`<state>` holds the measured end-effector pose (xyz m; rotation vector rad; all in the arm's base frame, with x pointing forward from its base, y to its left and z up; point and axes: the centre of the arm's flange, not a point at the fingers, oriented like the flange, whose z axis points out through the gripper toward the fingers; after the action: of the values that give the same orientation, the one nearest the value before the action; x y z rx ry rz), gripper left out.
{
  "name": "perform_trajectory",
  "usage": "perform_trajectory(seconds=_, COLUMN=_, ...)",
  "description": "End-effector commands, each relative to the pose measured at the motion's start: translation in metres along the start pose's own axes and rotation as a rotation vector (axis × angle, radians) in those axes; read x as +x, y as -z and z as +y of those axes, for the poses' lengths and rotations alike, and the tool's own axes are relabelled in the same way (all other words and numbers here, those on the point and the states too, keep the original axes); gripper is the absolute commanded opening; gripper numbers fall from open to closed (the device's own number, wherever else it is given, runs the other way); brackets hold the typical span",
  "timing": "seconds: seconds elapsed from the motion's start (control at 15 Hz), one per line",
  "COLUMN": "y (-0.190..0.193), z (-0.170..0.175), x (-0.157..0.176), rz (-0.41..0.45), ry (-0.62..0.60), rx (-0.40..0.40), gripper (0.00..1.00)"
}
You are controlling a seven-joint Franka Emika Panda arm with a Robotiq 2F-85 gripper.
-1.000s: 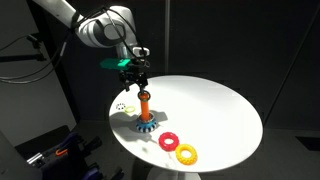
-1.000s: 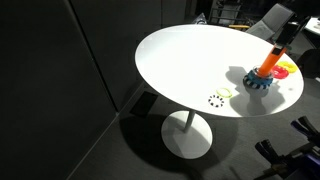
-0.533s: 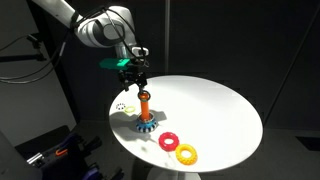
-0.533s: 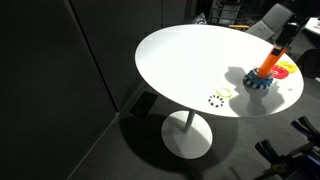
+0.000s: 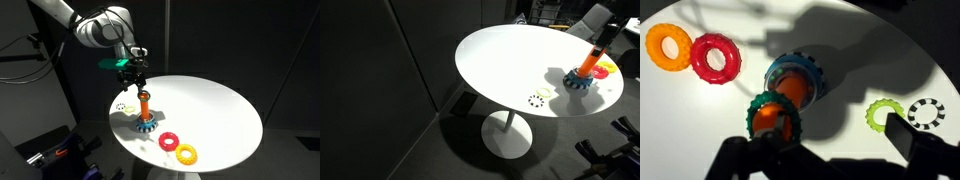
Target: Place the dark green ring on the stack
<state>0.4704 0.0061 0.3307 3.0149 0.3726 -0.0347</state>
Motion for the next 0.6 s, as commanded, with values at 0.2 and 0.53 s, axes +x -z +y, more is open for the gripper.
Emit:
perform_trajectory(seconds=0.2, y=0.0036, z=-0.0067, x=-0.0079, rz=0.007, ry=0.002, rx=0.009, gripper=1.0)
perform_trajectory(seconds=0.53, y=0.0044, z=-0.0111, x=-0.0061, rz=0.007, ry=0.004, rx=0.011, gripper=1.0)
